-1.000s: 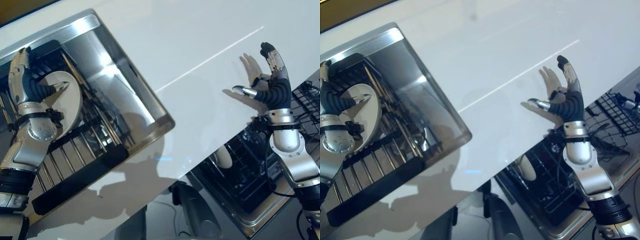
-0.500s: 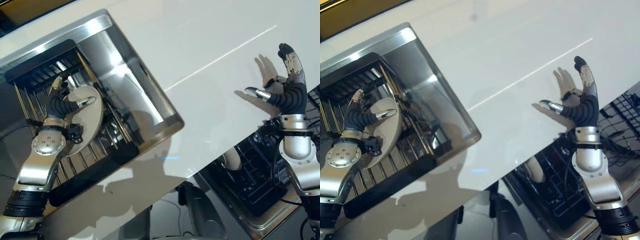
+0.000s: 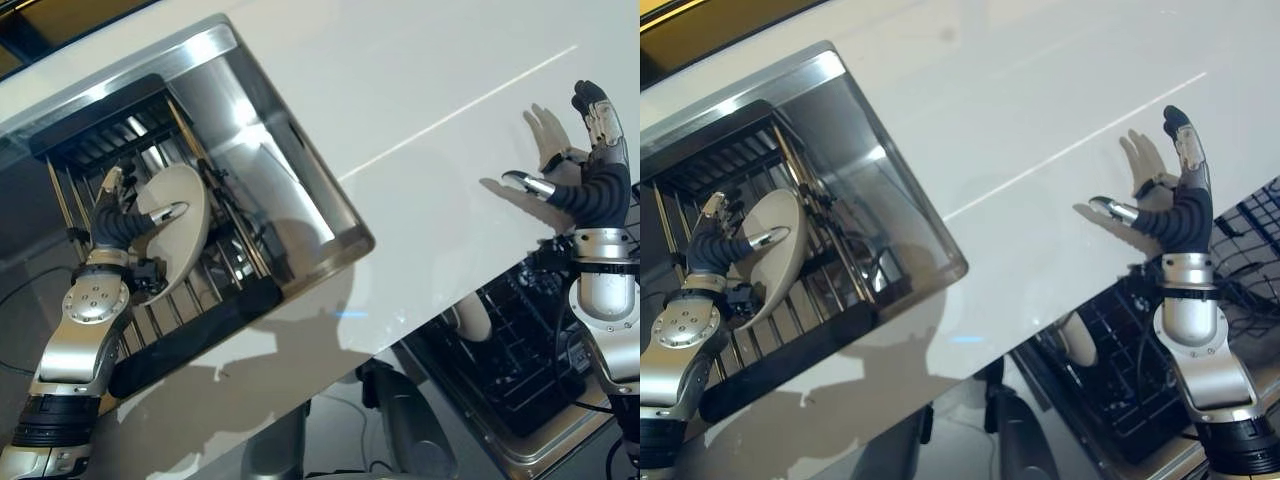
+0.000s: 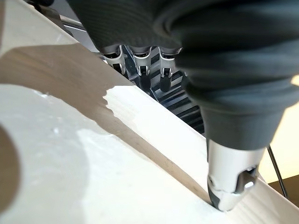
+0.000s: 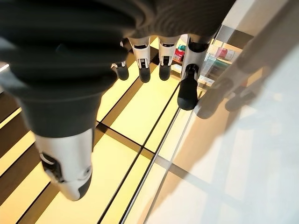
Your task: Pick up plates and place into dishwasher.
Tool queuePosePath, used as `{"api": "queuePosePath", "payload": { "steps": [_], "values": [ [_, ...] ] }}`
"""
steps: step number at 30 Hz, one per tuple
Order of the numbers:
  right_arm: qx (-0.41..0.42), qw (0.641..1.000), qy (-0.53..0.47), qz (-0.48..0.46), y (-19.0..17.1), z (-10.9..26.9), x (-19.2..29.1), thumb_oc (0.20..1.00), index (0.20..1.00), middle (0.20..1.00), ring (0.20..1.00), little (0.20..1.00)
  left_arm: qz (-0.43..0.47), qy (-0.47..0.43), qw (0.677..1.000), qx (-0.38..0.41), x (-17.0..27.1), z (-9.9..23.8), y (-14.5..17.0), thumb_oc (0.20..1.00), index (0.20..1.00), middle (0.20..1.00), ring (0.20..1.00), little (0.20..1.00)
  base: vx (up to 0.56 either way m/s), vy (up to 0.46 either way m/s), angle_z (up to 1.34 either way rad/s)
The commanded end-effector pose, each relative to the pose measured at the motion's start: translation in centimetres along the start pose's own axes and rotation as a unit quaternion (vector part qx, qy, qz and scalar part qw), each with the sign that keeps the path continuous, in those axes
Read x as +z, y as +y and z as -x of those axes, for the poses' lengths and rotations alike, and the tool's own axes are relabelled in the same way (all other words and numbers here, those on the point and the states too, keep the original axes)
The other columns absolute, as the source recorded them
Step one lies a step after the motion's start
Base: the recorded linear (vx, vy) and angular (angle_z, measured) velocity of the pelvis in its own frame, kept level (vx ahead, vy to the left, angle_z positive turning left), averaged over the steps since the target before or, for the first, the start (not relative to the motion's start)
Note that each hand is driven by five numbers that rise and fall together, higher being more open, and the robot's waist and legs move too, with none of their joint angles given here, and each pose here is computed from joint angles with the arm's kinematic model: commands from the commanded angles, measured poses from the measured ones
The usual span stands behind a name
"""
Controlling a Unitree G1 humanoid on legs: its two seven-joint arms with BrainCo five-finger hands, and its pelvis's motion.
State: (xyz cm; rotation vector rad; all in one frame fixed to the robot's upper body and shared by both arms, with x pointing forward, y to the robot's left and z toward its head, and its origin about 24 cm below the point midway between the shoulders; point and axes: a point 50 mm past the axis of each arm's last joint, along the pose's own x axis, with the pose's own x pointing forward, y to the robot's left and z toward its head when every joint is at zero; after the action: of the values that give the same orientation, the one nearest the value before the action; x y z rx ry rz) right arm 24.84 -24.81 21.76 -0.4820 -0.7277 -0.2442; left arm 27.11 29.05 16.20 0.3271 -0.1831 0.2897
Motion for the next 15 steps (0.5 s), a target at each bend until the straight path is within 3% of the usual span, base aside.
{"api": "queuePosePath", "payload": {
  "steps": [1,3,5,11,15],
  "values": [
    [0.065,0.994,0.084,0.002,2.1,2.1,-3.1,1.0,1.0,1.0,1.0,1.0,-0.066,0.054,0.994,-0.075,-2.4,2.2,-0.3,1.0,1.0,1.0,1.0,1.0,0.0,0.041,0.01],
    [0.07,0.994,0.081,0.004,2.1,1.8,-3.0,1.0,1.0,1.0,1.0,1.0,-0.143,0.045,0.987,-0.059,-1.9,1.8,0.3,1.0,1.0,1.0,1.0,1.0,-0.01,0.039,0.01],
    [0.07,0.994,0.081,0.006,2.1,1.6,-2.9,1.0,1.0,1.0,1.0,1.0,-0.164,0.042,0.984,-0.048,-1.6,1.4,0.7,1.0,1.0,1.0,1.0,1.0,0.0,0.0,0.0],
    [0.073,0.994,0.082,0.016,1.7,1.6,-3.0,1.0,1.0,1.0,1.0,1.0,-0.127,0.029,0.986,-0.104,-0.6,1.1,0.5,1.0,1.0,1.0,1.0,1.0,0.0,0.04,0.01],
    [0.076,0.994,0.082,0.018,1.5,1.8,-3.1,1.0,1.0,1.0,1.0,1.0,-0.174,0.007,0.981,-0.085,-0.1,1.0,0.7,1.0,1.0,1.0,1.0,1.0,0.0,0.009,0.0]
  ]
}}
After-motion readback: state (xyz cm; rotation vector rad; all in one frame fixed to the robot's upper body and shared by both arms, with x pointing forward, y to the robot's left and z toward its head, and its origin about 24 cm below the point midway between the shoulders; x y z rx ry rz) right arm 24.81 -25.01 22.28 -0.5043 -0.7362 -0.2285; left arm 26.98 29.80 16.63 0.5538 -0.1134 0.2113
